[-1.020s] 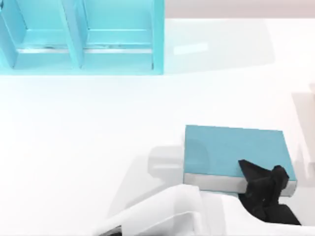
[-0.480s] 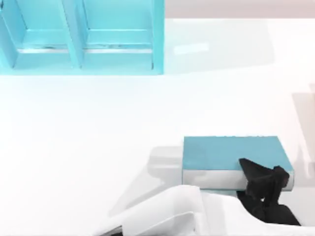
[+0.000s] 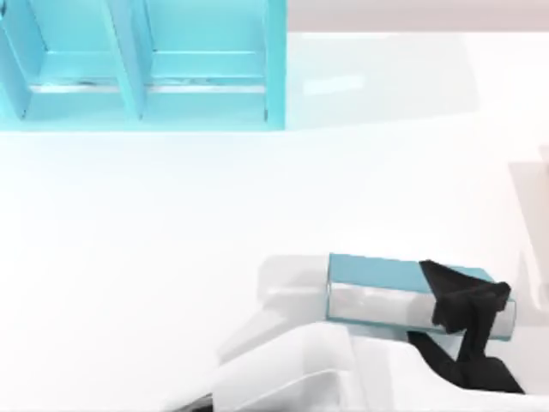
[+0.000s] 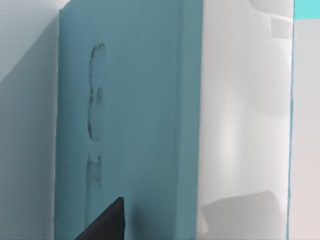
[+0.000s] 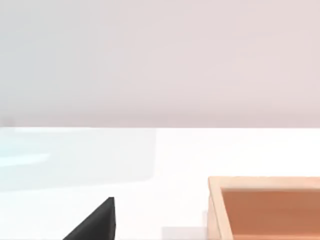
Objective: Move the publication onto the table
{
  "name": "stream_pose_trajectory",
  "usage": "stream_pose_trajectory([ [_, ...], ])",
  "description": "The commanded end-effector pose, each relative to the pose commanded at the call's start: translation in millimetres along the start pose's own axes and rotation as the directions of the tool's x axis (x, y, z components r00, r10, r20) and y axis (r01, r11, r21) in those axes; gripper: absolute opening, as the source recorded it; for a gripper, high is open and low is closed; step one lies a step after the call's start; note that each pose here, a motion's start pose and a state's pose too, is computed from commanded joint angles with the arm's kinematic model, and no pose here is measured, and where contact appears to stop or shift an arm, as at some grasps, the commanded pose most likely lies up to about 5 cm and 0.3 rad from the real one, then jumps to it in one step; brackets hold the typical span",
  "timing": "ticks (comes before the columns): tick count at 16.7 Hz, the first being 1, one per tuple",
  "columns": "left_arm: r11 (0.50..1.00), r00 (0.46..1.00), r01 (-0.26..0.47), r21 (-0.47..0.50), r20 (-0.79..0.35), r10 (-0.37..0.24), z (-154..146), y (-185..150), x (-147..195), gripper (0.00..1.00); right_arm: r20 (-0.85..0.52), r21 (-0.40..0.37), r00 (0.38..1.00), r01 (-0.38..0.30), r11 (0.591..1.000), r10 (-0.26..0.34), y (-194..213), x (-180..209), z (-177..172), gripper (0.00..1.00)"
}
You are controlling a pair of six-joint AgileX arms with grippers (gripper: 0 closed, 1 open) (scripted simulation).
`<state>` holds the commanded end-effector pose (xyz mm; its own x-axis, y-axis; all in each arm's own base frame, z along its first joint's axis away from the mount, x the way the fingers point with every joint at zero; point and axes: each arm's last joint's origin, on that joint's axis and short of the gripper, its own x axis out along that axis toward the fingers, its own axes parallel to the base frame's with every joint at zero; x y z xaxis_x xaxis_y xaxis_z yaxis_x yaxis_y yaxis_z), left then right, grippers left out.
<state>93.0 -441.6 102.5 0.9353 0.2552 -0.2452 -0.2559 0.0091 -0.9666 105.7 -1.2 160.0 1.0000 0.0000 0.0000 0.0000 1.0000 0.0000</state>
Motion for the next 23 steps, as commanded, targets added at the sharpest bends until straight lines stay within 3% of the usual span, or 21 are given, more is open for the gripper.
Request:
stream_pose_trajectory([
  [8,0.999,1.0,-0.017,-0.033,0.012,0.017,0,-7,4,1.0,0.0,0.0,1.0,0.0,1.0,0.0,0,0,0,1.0],
  [11,0.972,0.991,-0.096,-0.214,0.067,0.113,4,-46,28,1.0,0.0,0.0,1.0,0.0,1.0,0.0,0,0,0,1.0],
  [13,0.901,0.97,-0.161,-0.403,0.103,0.22,13,-87,55,1.0,0.0,0.0,1.0,0.0,1.0,0.0,0,0,0,1.0],
  [14,0.838,0.953,-0.189,-0.512,0.111,0.283,22,-112,72,1.0,0.0,0.0,1.0,0.0,1.0,0.0,0,0,0,1.0],
  [16,0.65,0.908,-0.223,-0.726,0.089,0.41,48,-165,106,1.0,0.0,0.0,1.0,0.0,1.0,0.0,0,0,0,1.0],
  [17,0.521,0.882,-0.227,-0.823,0.054,0.468,66,-193,124,1.0,0.0,0.0,1.0,0.0,1.0,0.0,0,0,0,1.0],
  [19,0.216,0.838,-0.212,-0.953,-0.064,0.542,115,-250,154,1.0,0.0,0.0,1.0,0.0,1.0,0.0,0,0,0,1.0],
  [21,-0.126,0.816,-0.192,-0.973,-0.229,0.53,179,-306,173,1.0,0.0,0.0,1.0,0.0,1.0,0.0,0,0,0,1.0],
  [23,-0.434,0.82,-0.208,-0.876,-0.398,0.411,254,-354,173,1.0,0.0,0.0,1.0,0.0,1.0,0.0,0,0,0,1.0],
])
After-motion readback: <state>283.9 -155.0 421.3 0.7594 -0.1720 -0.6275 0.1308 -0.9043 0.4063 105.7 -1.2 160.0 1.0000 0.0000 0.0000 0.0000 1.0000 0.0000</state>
